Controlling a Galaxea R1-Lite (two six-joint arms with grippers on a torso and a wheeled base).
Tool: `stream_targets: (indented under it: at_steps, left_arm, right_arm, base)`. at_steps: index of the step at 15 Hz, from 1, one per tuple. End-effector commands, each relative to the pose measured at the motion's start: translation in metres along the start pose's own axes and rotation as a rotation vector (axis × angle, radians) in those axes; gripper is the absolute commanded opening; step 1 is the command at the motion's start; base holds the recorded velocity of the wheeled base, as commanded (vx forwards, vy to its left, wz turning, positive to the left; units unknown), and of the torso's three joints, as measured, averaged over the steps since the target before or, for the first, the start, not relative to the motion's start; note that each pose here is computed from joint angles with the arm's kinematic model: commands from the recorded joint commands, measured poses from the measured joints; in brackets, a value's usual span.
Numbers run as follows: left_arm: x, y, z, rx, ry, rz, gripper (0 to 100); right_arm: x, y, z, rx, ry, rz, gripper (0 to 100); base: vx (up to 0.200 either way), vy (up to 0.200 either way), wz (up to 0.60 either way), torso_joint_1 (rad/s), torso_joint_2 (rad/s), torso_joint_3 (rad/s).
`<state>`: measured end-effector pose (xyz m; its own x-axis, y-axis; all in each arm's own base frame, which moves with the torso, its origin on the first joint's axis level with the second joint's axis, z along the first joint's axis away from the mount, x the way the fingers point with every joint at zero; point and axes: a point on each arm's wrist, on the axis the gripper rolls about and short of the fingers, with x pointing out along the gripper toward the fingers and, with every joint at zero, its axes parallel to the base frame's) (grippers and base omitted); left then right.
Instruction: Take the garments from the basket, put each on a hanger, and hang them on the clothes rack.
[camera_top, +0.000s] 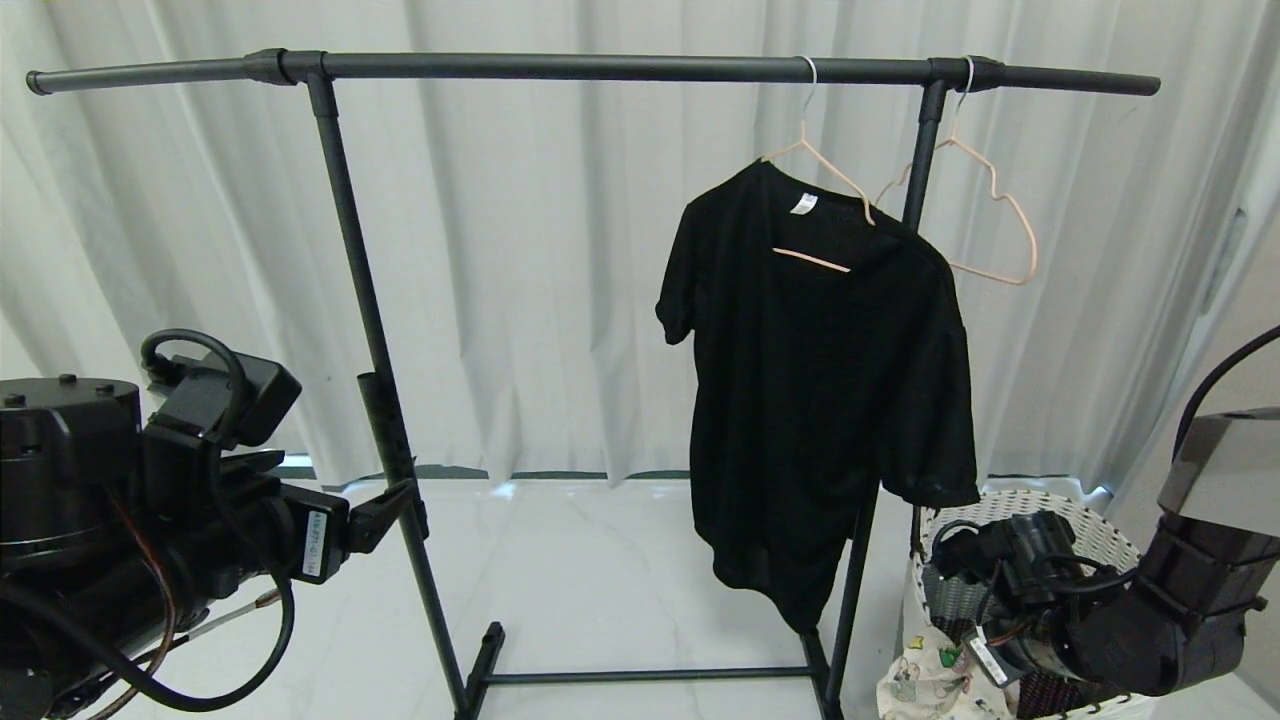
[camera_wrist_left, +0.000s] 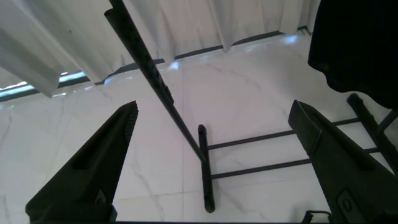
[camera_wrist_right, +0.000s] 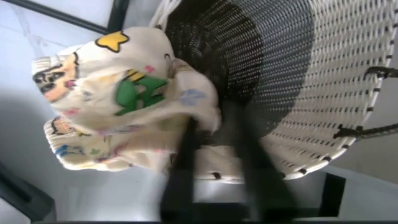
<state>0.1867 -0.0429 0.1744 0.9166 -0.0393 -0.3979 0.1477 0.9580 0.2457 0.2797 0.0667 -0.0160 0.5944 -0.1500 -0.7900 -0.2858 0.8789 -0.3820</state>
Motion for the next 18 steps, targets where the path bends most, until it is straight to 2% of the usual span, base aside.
stream_targets:
  at_steps: [1, 4, 6, 8, 10, 11, 12, 15, 18]
  left_arm:
    - [0.001, 0.0, -0.001, 0.001, 0.003, 0.0, 100]
    - [0.004, -0.001, -0.002, 0.002, 0.018, -0.003, 100]
    - [0.006, -0.002, -0.003, 0.006, 0.027, -0.005, 100]
    - [0.008, -0.002, -0.004, 0.005, 0.033, -0.008, 100]
    - [0.008, -0.002, -0.004, 0.002, 0.034, -0.008, 100]
    - [0.008, -0.002, -0.004, 0.003, 0.035, -0.008, 100]
    - [0.008, -0.003, -0.005, 0.002, 0.038, -0.009, 100]
    - [0.007, -0.003, -0.005, 0.002, 0.035, -0.016, 100]
    - [0.008, -0.004, -0.006, 0.004, 0.041, -0.02, 100]
  right_arm:
    - [-0.01, -0.003, 0.004, 0.009, -0.038, 0.015, 0]
    - [-0.034, -0.007, 0.002, 0.012, -0.091, 0.034, 0]
    - [-0.069, 0.004, -0.006, -0.037, -0.151, 0.071, 0]
    - [-0.088, 0.011, -0.006, -0.068, -0.207, 0.091, 0]
    - [-0.104, 0.006, 0.017, -0.062, -0.323, 0.074, 0]
    - [-0.112, 0.001, 0.029, -0.068, -0.348, 0.066, 0]
    - [-0.126, -0.004, 0.042, -0.075, -0.357, 0.071, 0]
    - [-0.169, -0.013, 0.083, -0.095, -0.395, 0.095, 0]
    - [-0.196, -0.014, 0.115, -0.109, -0.454, 0.114, 0]
  base:
    - [0.0, 0.0, 0.0, 0.0, 0.0, 0.0]
    - [0.0, 0.0, 0.0, 0.0, 0.0, 0.0]
    - [0.0, 0.0, 0.0, 0.0, 0.0, 0.0]
    - [0.0, 0.0, 0.0, 0.0, 0.0, 0.0]
    - [0.0, 0.0, 0.0, 0.0, 0.0, 0.0]
    - [0.0, 0.0, 0.0, 0.0, 0.0, 0.0]
    - [0.0, 0.0, 0.0, 0.0, 0.0, 0.0]
    - [-0.2, 0.0, 0.0, 0.009, 0.0, -0.002]
    - [-0.2, 0.0, 0.0, -0.006, 0.0, 0.006]
